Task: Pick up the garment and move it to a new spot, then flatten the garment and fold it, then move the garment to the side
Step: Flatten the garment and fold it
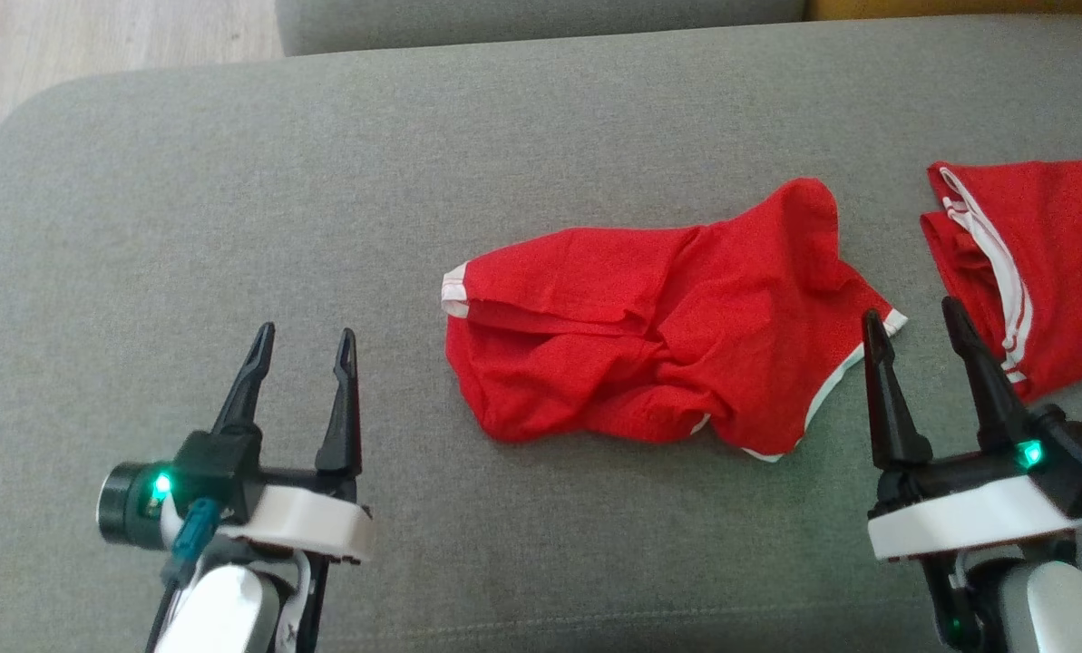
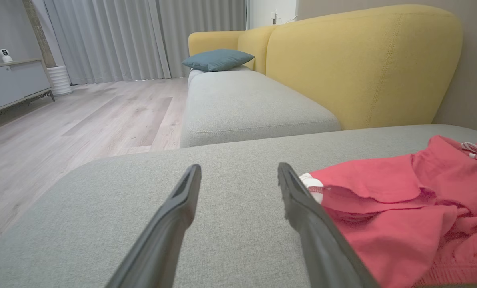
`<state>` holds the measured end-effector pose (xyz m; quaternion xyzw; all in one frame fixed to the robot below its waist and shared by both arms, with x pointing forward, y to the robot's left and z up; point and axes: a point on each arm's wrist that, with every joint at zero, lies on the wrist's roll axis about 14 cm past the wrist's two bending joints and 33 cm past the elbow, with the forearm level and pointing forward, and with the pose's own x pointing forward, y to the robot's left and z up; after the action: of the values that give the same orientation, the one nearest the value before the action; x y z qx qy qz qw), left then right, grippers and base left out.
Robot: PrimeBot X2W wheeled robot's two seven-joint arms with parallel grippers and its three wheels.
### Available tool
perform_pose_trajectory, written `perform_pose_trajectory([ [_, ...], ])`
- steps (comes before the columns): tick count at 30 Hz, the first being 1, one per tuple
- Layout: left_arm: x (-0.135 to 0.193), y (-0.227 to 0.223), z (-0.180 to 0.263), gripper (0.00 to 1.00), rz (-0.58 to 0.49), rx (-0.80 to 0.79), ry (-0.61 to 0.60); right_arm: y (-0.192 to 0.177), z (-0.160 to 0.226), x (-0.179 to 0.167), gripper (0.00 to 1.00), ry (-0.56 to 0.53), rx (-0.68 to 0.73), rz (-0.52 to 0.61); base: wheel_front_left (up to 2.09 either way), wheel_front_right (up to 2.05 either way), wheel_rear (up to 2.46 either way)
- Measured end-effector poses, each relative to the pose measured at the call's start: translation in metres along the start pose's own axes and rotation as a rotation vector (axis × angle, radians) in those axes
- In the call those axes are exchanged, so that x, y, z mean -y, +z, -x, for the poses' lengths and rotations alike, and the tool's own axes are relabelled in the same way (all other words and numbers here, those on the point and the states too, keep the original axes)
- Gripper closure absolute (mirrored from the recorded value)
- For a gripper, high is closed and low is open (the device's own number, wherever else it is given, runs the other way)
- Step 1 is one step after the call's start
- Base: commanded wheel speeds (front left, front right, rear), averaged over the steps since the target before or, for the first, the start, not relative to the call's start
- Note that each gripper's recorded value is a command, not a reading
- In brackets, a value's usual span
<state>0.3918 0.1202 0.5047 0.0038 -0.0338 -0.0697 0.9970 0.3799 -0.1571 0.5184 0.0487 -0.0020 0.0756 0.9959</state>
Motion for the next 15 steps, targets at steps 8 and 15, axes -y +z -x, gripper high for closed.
perform_pose_trajectory([
  [8,0.019,0.000,0.001,0.00,0.020,-0.005,-0.069,-0.003,-0.001,-0.001,0.00,0.001,-0.011,-0.005,0.00,0.00,0.00],
  [15,0.101,-0.019,0.003,0.00,0.103,-0.105,-0.341,-0.016,-0.005,0.000,0.00,-0.001,-0.051,-0.016,0.00,0.00,0.00],
])
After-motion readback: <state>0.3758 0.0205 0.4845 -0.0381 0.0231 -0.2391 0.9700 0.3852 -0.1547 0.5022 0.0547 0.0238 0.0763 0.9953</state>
